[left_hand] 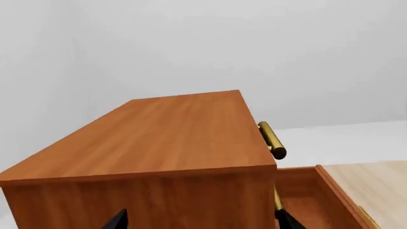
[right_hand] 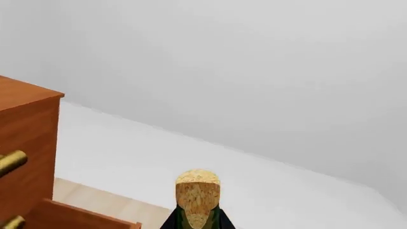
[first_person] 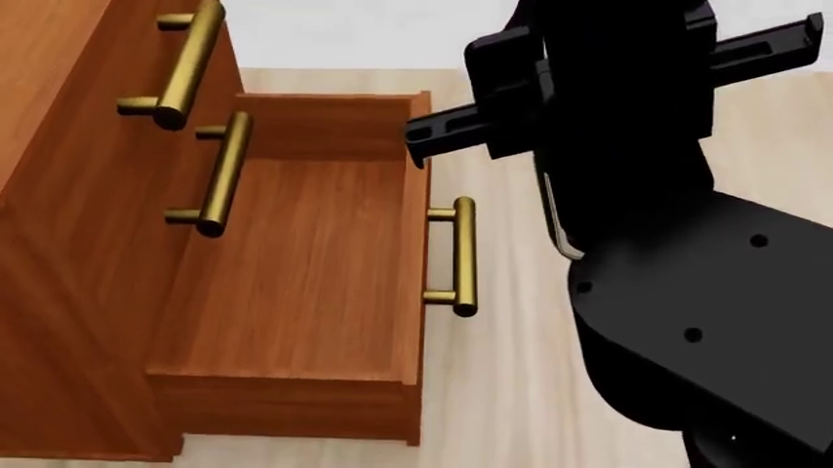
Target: Put the wine bottle in the bottom drawer of the cabinet.
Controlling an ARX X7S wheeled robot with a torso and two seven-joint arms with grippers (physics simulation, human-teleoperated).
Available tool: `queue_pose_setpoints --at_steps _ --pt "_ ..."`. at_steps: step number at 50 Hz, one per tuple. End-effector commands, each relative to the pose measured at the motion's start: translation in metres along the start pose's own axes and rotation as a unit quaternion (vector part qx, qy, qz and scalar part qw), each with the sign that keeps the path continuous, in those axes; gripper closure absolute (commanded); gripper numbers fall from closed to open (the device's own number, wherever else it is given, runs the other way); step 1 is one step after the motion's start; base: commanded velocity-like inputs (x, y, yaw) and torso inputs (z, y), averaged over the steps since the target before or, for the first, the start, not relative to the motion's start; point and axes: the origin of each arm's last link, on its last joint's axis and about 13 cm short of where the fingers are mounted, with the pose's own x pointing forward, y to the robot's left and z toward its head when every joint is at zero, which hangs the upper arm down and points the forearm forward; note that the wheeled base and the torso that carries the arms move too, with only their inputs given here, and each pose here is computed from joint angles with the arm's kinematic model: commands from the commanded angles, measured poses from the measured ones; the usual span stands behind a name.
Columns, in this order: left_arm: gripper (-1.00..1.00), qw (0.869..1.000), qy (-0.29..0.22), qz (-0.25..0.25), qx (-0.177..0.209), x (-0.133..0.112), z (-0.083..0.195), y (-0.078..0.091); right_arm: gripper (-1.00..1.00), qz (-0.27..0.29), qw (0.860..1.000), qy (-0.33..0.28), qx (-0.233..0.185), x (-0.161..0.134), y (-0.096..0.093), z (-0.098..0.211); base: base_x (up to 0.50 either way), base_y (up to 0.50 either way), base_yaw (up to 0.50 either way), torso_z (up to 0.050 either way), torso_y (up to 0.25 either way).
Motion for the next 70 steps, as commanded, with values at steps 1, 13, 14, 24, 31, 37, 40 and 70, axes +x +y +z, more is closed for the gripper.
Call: queue_pose_setpoints --at_steps 1,13,14,24,31,37,40,70 --pt "-1.0 1.0 -0.002 -0.002 -0.005 0.0 0.001 0.0 1.0 -0.007 1.0 -0.024 -0.005 0.001 -0.003 0.016 0.0 0.0 0.0 0.0 0.0" --pt "-1.0 1.0 -0.002 -0.005 -0.005 -0.001 0.001 0.0 1.0 0.006 0.999 -0.046 -0.008 0.003 -0.005 0.046 0.0 0.0 0.0 0.0 0.0" --pt "-1.0 1.0 -0.002 -0.006 -0.005 -0.001 0.001 0.0 1.0 0.012 0.999 -0.046 -0.001 0.003 -0.005 0.047 0.0 0.0 0.0 0.0 0.0" --pt "-1.0 1.0 -0.002 -0.009 -0.003 -0.001 0.0 0.0 1.0 0.04 0.998 -0.047 0.026 0.008 0.002 0.055 0.0 0.0 0.0 0.0 0.0" --pt "-1.0 1.0 -0.002 -0.01 -0.004 -0.001 0.001 0.0 1.0 0.064 0.995 -0.042 0.07 0.012 0.008 0.058 0.0 0.0 0.0 0.0 0.0" --pt "-1.0 1.0 0.001 -0.009 -0.005 -0.001 0.0 0.0 1.0 0.058 0.995 -0.034 0.067 0.017 0.015 0.063 0.0 0.0 0.0 0.0 0.0" --pt "-1.0 1.0 0.003 -0.01 -0.002 -0.001 0.001 -0.001 1.0 0.055 0.996 -0.025 0.066 0.02 0.02 0.067 0.0 0.0 0.0 0.0 0.005" --pt "-1.0 1.0 0.004 -0.005 -0.012 -0.005 -0.002 0.001 1.0 0.065 0.981 0.063 0.17 0.059 0.055 0.083 0.0 0.0 0.0 0.0 0.0"
